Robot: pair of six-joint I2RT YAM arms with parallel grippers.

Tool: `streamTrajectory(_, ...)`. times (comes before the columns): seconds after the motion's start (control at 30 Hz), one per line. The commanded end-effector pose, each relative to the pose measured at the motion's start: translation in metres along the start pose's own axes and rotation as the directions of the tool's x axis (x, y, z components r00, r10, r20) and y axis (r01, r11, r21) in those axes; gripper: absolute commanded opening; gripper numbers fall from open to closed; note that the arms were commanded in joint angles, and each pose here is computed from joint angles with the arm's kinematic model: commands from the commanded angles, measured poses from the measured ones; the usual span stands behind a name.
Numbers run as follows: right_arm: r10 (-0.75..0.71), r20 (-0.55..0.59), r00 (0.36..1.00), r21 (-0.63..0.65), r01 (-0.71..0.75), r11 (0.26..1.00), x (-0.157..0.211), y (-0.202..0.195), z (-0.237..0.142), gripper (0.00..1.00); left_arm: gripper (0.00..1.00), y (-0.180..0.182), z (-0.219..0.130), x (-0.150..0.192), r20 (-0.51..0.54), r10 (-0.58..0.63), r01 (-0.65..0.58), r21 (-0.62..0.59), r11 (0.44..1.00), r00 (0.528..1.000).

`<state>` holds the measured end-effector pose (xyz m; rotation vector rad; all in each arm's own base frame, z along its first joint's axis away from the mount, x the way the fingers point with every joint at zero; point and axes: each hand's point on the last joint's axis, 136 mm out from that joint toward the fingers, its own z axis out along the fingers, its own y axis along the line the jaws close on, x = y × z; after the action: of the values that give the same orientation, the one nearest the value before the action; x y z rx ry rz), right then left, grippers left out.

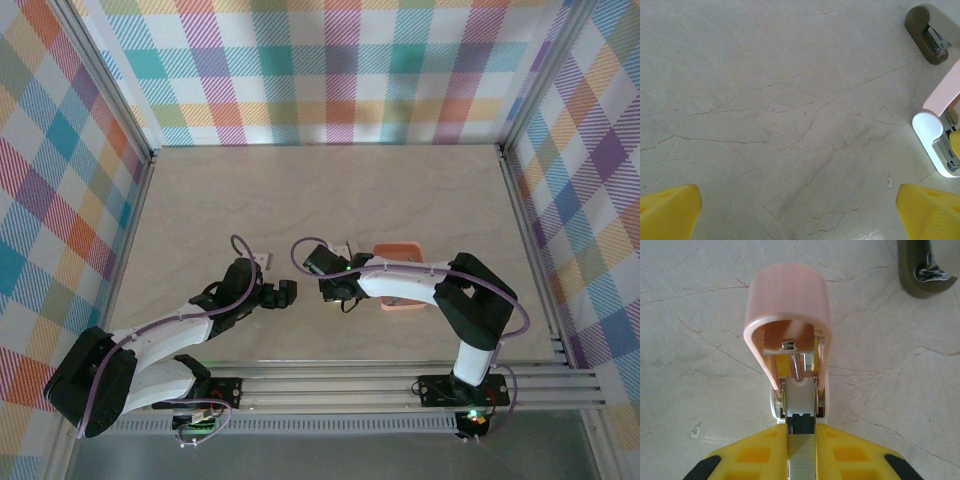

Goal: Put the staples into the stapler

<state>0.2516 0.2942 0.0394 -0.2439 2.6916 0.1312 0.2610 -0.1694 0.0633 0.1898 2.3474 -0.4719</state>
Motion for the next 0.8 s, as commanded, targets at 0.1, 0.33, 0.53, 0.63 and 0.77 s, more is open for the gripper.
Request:
streamTrajectory(0.1,-0.007,-0.042,0.999,0.004,0.007,1.0,0.011,0.004,0.007,0.18,1.0,-0.002,-0.003,0.0,0.013,0.025,-0.025,0.004,1.0,1.0)
streamTrajectory(0.33,0.007,0.031,1.0,-0.013,-0.006,1.0,-0.005,0.004,-0.009,0.18,1.0,-0.002,-0.003,0.0,0.015,0.025,-0.025,0.003,1.0,1.0)
streamTrajectory(0.53,0.061,0.152,0.987,-0.078,-0.049,0.996,-0.016,0.001,-0.02,0.18,1.0,-0.003,-0.003,0.001,0.018,0.025,-0.025,0.01,1.0,1.0)
streamTrajectory(0.63,0.06,0.169,0.984,-0.087,-0.046,0.995,-0.016,0.003,-0.018,0.18,1.0,-0.003,-0.002,0.002,0.013,0.025,-0.025,0.009,1.0,1.0)
streamTrajectory(0.77,0.019,0.173,0.985,-0.071,-0.006,0.997,-0.014,0.011,-0.014,0.18,1.0,-0.004,-0.003,0.002,0.014,0.027,-0.027,0.012,1.0,1.0)
